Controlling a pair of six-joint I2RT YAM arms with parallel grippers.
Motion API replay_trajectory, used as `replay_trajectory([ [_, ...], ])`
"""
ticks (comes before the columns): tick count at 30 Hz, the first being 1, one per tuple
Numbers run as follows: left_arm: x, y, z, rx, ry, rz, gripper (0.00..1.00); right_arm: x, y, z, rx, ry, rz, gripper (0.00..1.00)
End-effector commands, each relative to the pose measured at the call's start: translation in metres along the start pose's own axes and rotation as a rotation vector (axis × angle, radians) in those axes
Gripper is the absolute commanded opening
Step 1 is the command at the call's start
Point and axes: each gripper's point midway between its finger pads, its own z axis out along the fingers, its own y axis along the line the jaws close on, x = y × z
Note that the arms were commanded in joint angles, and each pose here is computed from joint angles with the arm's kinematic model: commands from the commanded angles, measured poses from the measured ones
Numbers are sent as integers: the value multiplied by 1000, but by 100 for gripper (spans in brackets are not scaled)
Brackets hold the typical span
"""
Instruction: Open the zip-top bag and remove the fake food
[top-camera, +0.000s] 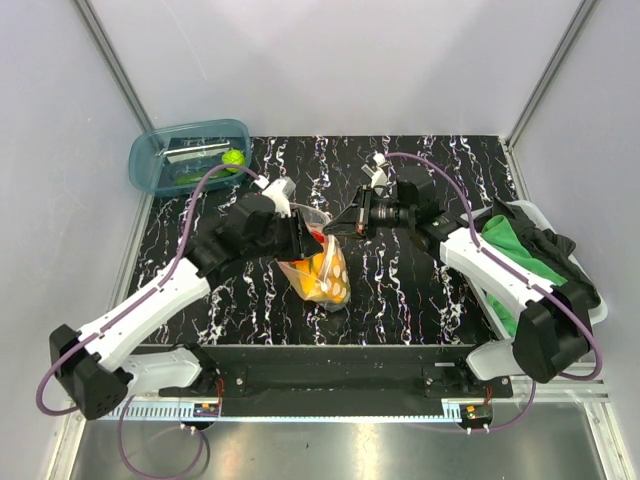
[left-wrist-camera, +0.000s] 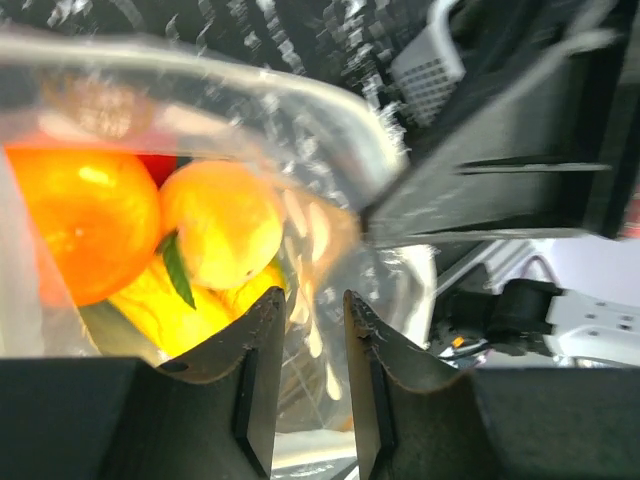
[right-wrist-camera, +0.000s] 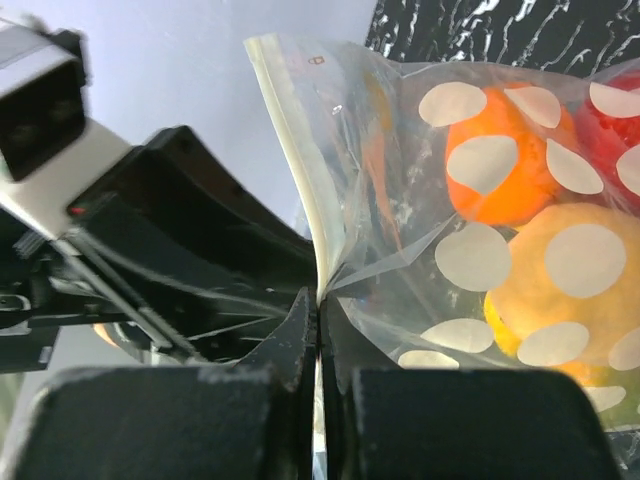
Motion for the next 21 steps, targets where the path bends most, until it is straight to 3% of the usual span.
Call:
replay_trajectory([
  [1, 15, 26, 11, -127, 79, -13, 31, 2, 11, 3, -90, -21, 49, 0],
  [14, 29, 31, 70, -122, 172, -18, 30, 9, -18, -13, 24, -44, 83, 0],
  [21, 42, 27, 79, -85, 197, -69, 43, 16, -23, -16, 13, -10, 105, 0],
])
